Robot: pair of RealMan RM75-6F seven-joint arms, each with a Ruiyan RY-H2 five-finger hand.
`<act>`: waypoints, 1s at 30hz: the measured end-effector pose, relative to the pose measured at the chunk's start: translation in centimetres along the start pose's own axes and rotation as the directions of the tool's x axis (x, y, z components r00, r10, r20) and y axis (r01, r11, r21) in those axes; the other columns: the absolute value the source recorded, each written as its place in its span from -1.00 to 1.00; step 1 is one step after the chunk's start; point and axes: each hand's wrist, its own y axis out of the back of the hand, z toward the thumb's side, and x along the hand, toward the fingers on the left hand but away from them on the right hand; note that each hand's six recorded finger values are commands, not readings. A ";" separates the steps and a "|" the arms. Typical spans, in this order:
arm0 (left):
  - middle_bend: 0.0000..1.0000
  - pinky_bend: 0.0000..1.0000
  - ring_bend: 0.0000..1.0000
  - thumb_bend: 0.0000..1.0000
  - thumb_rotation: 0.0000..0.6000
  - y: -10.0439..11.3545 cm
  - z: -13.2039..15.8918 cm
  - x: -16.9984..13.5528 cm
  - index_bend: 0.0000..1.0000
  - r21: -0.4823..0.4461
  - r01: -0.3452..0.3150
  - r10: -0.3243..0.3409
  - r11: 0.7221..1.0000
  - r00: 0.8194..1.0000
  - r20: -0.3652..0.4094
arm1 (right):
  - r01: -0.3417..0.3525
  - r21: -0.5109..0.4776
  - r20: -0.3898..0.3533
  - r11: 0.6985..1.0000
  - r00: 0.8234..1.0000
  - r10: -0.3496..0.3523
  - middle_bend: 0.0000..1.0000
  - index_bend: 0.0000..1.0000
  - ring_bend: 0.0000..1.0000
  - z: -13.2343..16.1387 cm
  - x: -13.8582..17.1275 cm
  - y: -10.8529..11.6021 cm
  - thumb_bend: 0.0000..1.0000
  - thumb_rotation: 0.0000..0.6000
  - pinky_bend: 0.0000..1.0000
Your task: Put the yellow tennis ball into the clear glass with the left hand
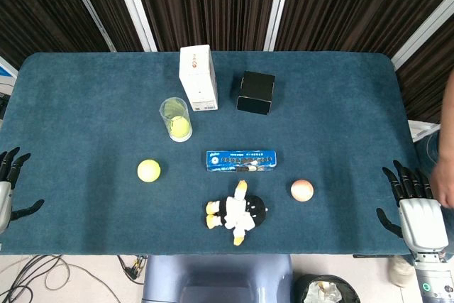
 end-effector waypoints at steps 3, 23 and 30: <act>-0.94 -0.85 -0.94 -0.92 1.00 0.0 0.0 0.0 -0.70 -0.001 0.000 0.000 1.000 1.000 0.000 | 0.001 0.000 0.001 1.000 1.000 -0.001 -0.93 -0.74 -0.78 0.0 0.0 0.0 -0.30 1.00 -0.89; -0.94 -0.85 -0.94 -0.92 1.00 0.0 0.0 0.0 -0.71 -0.005 0.002 -0.002 1.000 1.000 0.002 | 0.003 -0.002 0.002 1.000 1.000 -0.003 -0.93 -0.74 -0.79 -0.1 0.0 0.1 -0.30 1.00 -0.89; -0.92 -0.85 -0.94 -0.92 1.00 0.0 0.7 0.4 -0.71 -0.020 -0.011 0.012 1.000 0.999 0.050 | 0.006 -0.004 0.007 1.000 1.000 -0.006 -0.93 -0.73 -0.78 -0.2 0.0 0.2 -0.30 1.00 -0.89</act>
